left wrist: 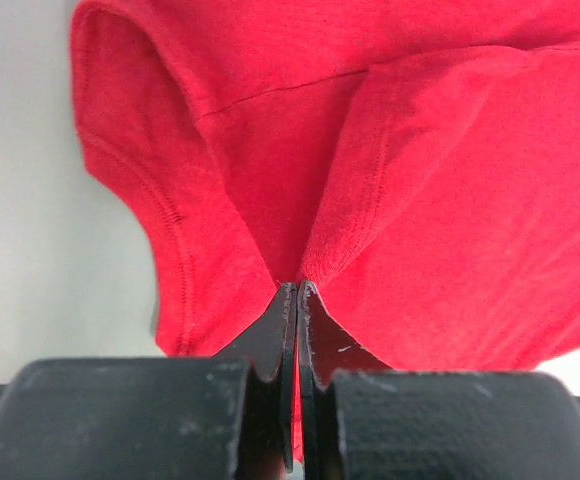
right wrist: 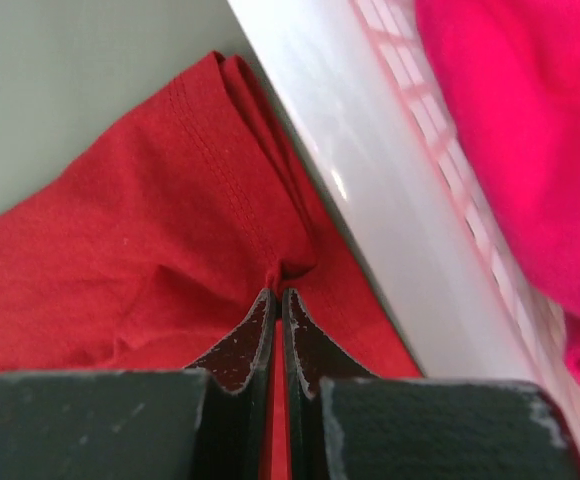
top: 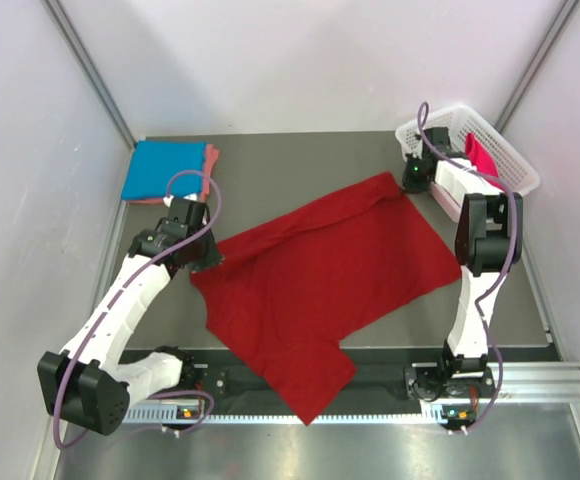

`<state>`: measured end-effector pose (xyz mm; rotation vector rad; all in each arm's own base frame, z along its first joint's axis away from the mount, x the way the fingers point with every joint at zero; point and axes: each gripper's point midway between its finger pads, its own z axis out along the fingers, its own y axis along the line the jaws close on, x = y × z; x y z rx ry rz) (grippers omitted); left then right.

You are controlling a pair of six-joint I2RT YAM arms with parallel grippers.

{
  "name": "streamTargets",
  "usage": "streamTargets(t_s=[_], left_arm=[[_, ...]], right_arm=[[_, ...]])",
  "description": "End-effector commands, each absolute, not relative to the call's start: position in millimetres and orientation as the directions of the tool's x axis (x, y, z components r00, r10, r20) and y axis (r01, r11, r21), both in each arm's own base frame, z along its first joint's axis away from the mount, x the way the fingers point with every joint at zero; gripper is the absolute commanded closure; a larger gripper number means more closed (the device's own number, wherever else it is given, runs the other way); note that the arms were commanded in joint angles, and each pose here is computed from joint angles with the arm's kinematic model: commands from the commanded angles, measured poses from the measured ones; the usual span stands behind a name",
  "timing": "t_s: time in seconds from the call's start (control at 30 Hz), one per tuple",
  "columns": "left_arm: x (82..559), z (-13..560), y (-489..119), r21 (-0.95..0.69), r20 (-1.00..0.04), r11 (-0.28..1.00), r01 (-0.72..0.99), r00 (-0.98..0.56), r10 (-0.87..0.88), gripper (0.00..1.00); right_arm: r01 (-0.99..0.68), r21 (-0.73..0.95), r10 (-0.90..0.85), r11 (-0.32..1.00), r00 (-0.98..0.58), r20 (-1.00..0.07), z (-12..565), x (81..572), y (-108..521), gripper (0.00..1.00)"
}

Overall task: Fold and stack the t-shirts
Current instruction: Fold the tshirt

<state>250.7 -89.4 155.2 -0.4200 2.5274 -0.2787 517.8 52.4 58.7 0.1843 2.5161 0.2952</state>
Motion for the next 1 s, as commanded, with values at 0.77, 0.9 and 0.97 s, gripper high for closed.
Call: streamTargets(t_s=[0.77, 0.9, 0.97], left_arm=[[235.0, 160.6, -77.4, -0.229, -0.495, 0.943, -0.24, -0.805, -0.325, 1.0], [234.4, 157.9, -76.8, -0.222, -0.492, 0.945, -0.239, -0.81, -0.32, 1.0], [233.6, 157.1, -76.1, -0.218, -0.489, 0.945, -0.243, -0.811, -0.321, 1.0]], right_arm=[[0.055, 0.194, 0.169, 0.979, -0.748, -0.642, 97.8, 521.2, 38.4, 1.0], [0.053, 0.192, 0.164, 0.98, -0.756, -0.633, 92.3, 519.4, 38.5, 1.0], [0.053, 0.192, 0.164, 0.98, -0.759, -0.63, 90.0, 518.5, 38.7, 1.0]])
